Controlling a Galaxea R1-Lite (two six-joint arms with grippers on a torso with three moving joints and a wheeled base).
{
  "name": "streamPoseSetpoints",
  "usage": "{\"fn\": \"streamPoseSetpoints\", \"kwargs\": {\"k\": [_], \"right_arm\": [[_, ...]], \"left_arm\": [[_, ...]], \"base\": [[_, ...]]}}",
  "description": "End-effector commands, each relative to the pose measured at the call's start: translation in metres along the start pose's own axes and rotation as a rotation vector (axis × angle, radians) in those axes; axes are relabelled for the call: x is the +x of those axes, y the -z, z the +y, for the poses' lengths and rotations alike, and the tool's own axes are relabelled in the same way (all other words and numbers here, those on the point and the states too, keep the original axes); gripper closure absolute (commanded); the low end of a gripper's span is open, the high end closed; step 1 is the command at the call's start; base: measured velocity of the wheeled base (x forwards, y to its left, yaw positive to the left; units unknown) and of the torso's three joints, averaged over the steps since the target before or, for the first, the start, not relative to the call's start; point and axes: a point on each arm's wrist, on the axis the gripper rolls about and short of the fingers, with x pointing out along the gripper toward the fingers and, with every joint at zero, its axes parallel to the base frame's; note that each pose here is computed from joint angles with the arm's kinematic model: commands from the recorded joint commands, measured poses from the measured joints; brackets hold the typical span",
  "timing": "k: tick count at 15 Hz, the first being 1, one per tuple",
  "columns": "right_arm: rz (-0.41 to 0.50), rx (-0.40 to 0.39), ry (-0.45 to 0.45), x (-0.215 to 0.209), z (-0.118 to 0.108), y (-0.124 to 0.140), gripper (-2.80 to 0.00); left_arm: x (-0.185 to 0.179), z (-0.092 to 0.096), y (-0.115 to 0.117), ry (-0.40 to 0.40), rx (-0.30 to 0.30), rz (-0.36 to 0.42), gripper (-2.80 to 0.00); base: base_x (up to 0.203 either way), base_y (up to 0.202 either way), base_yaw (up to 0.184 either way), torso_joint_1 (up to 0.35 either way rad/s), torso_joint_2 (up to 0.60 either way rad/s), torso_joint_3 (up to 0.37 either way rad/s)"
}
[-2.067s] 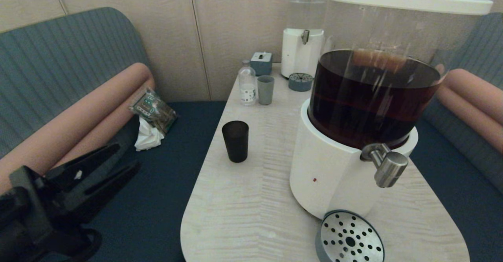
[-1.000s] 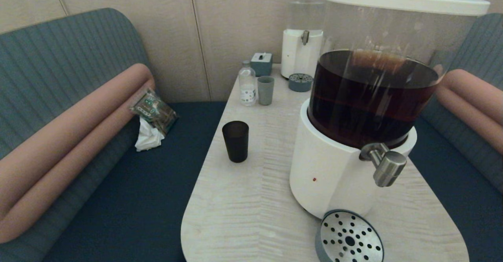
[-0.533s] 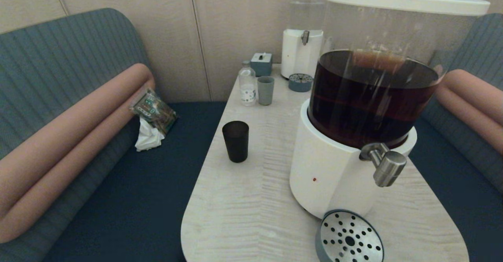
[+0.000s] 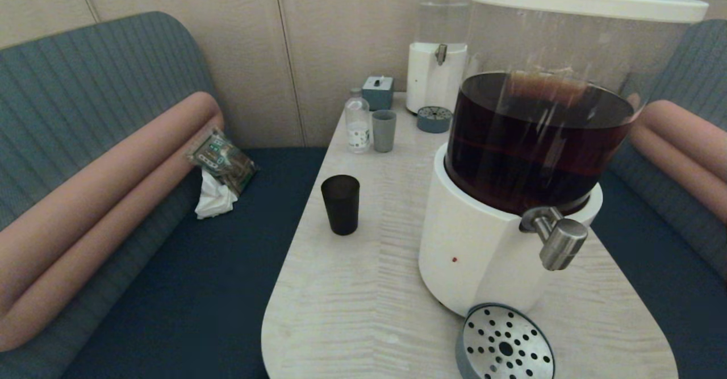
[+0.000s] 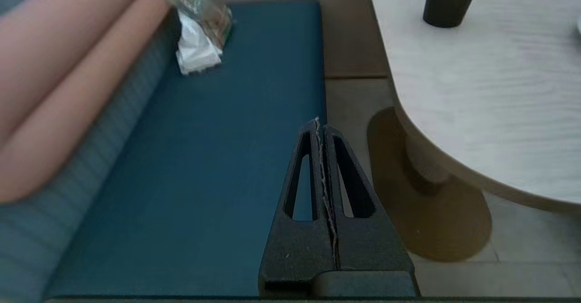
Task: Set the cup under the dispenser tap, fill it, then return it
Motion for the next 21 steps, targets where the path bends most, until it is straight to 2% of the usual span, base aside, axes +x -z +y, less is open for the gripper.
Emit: {"fn": "streamPoseSetpoints", "kwargs": {"k": [1, 21], "right_arm": [[0.001, -0.001, -0.001, 0.0001, 0.0001, 0.0018, 0.0], [0.005, 0.001, 0.002, 0.0001, 0.0001, 0.0027, 0.0]], "left_arm": [[0.0, 0.0, 0.0002, 0.0, -0.002, 0.001, 0.0], [-0.0001, 0.0, 0.0002, 0.002, -0.006, -0.001, 0.0]], "base": [[0.0, 0.0, 0.0, 0.0, 0.0, 0.0], [0.0, 0.0, 0.0, 0.0, 0.0, 0.0]]}}
